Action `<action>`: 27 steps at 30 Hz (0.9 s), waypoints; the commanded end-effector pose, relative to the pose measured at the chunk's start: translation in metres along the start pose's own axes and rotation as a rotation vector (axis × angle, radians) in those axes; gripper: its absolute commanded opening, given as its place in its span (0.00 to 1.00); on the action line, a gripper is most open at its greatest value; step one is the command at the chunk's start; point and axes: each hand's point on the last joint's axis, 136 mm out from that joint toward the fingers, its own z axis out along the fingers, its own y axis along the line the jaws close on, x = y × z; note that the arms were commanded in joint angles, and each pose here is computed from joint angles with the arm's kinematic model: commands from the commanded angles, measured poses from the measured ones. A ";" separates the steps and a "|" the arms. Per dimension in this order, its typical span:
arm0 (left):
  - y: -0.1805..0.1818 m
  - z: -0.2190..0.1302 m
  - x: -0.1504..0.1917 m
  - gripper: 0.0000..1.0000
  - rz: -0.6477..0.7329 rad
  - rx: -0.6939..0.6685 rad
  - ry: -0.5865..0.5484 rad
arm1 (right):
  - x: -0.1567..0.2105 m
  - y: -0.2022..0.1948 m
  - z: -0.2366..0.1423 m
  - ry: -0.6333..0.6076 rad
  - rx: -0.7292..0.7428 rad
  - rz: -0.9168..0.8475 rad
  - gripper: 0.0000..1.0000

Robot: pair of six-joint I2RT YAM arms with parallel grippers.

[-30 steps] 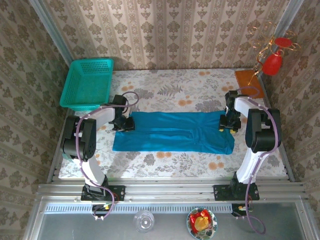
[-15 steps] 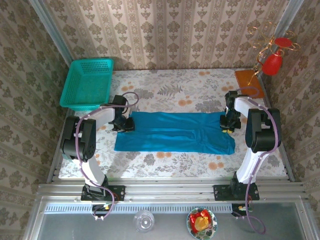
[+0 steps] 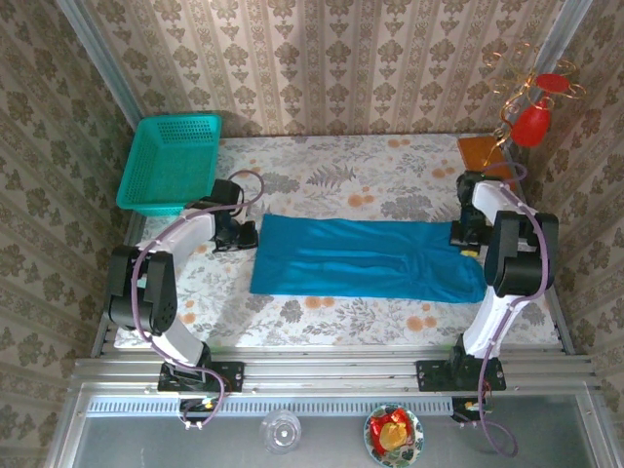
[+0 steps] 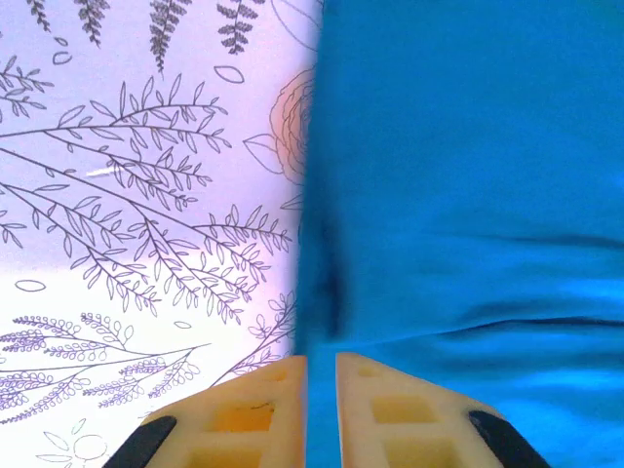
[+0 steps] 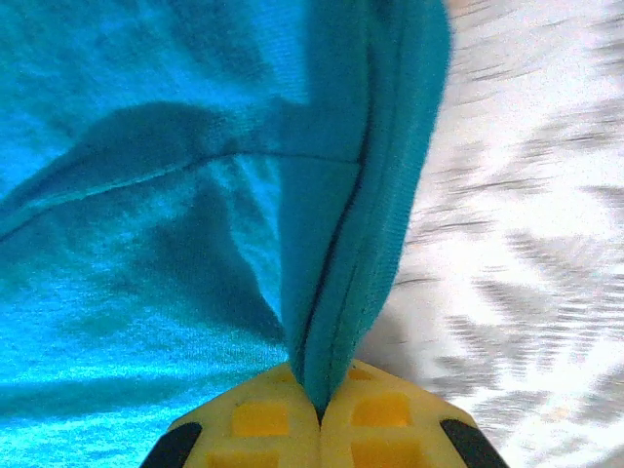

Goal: Fold the inside-out t-shirt

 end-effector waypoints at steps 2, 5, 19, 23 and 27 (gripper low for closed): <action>0.002 0.009 0.016 0.14 -0.018 -0.001 0.070 | -0.001 -0.056 -0.025 -0.022 0.202 0.053 0.00; -0.006 0.019 0.020 0.12 -0.022 0.033 0.092 | 0.001 -0.039 -0.040 -0.049 0.125 0.040 0.00; -0.038 0.061 0.033 0.08 -0.046 0.168 0.160 | 0.050 0.104 -0.091 -0.003 -0.355 -0.094 0.00; -0.042 0.065 0.036 0.06 -0.049 0.182 0.164 | 0.064 0.146 -0.107 -0.001 -0.453 -0.135 0.00; -0.048 0.069 0.039 0.04 -0.050 0.208 0.168 | 0.075 0.181 -0.121 -0.004 -0.514 -0.180 0.00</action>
